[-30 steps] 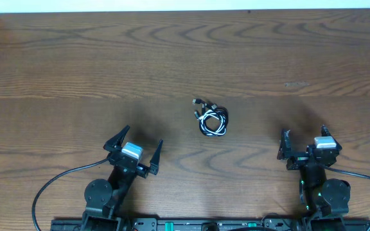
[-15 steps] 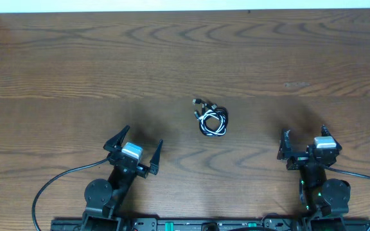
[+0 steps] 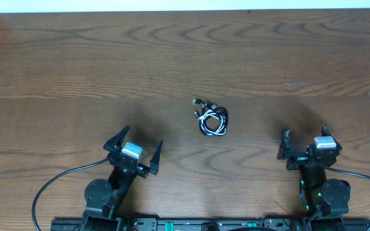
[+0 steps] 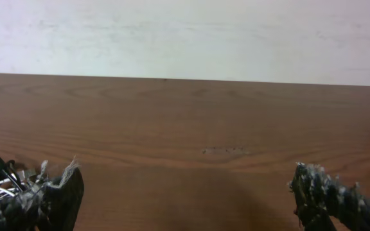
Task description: Untangle cables
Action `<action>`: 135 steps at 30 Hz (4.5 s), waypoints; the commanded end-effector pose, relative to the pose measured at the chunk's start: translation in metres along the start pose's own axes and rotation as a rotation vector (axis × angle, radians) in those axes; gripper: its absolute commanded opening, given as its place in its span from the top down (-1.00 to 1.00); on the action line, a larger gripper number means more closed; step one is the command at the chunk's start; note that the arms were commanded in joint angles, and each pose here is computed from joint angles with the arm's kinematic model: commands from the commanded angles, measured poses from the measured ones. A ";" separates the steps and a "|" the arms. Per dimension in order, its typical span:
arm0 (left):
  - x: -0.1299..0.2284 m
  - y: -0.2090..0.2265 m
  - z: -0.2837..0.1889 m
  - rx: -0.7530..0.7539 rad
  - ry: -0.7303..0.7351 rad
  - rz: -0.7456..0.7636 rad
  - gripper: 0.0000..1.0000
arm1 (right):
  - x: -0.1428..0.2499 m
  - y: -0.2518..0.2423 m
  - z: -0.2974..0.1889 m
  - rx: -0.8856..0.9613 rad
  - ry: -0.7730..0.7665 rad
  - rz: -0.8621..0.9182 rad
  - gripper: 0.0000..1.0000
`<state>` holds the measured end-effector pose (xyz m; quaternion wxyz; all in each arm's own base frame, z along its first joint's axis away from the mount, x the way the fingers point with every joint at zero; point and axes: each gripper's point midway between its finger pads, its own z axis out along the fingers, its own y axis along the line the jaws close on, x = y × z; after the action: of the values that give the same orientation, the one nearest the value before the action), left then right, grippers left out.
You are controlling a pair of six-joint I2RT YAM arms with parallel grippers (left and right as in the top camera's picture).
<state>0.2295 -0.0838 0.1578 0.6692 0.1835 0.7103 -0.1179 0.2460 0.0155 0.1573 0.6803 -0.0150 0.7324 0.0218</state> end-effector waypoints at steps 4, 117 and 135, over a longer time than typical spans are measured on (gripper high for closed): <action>0.014 -0.005 0.000 0.022 0.047 -0.004 -0.96 | 0.000 -0.001 0.000 0.003 -0.002 -0.011 -0.99; 0.034 -0.045 0.094 0.065 0.824 -0.600 -0.83 | 0.043 0.057 0.064 -0.250 0.866 0.223 -0.99; 0.112 -0.129 0.137 0.197 0.938 -0.565 -0.76 | 0.052 0.081 0.063 -0.268 0.912 0.289 -0.99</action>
<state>0.2948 -0.2364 0.0331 0.2054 0.0736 0.9398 -0.2631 0.2978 0.0937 0.0969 0.2712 -0.0067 0.9429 0.1933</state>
